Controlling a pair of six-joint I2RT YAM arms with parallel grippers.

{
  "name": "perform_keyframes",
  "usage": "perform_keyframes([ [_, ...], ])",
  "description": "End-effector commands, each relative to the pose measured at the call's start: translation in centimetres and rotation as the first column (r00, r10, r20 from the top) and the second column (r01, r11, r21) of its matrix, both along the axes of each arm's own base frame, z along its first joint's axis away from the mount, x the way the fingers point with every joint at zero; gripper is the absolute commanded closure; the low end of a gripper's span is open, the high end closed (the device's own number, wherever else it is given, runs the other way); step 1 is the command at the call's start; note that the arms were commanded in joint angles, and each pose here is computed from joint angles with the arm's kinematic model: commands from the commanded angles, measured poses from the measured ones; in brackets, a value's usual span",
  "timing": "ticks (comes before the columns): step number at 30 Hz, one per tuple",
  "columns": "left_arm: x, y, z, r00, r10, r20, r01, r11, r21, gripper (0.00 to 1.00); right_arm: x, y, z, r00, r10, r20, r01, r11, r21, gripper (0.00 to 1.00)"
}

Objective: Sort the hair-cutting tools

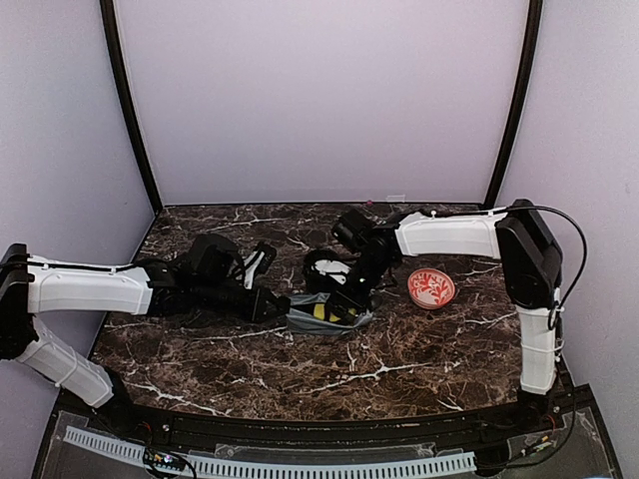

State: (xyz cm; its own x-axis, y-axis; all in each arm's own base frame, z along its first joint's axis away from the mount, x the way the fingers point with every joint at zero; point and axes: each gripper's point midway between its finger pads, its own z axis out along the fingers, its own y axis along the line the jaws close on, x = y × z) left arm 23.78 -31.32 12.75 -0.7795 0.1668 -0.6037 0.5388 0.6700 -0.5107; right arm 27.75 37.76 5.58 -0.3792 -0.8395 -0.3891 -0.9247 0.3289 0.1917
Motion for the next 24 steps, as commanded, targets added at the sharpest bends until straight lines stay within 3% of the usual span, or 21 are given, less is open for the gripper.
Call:
perform_keyframes([
  [1, 0.0, 0.1, 1.5, 1.0, 0.01, 0.022, -0.009, 0.999, -0.042, 1.0, -0.6, -3.1, -0.9, 0.998, 0.001, 0.066, 0.007, 0.992, -0.129, 0.0],
  [6, -0.3, 0.5, 1.0, 1.0, 0.012, 0.008, -0.012, 1.0, -0.012, 1.0, -0.1, -3.0, 4.4, 0.993, 0.003, 0.119, 0.001, 1.0, -0.025, 0.01],
  [9, -0.7, 1.0, 1.2, 1.0, 0.001, 0.012, -0.001, 1.0, 0.001, 1.0, -1.0, -3.2, 7.5, 0.997, 0.029, 0.067, -0.033, 0.998, 0.057, 0.01],
  [17, -3.0, 3.0, 1.1, 1.0, -0.011, -0.027, 0.012, 0.999, 0.037, 1.0, -2.8, -5.8, 8.7, 0.997, 0.018, -0.069, -0.007, 0.987, 0.158, 0.01],
  [20, -3.6, 3.9, 0.9, 0.999, 0.0, -0.036, 0.002, 0.999, 0.052, 0.89, -2.7, -6.8, 8.2, 0.996, -0.019, -0.09, 0.035, 0.984, 0.172, 0.01],
  [24, -2.7, 5.4, 2.6, 0.995, 0.033, 0.092, -0.044, 0.991, 0.125, 0.58, -2.4, -7.4, 8.0, 0.984, -0.048, -0.173, 0.09, 0.965, 0.245, 0.01],
])
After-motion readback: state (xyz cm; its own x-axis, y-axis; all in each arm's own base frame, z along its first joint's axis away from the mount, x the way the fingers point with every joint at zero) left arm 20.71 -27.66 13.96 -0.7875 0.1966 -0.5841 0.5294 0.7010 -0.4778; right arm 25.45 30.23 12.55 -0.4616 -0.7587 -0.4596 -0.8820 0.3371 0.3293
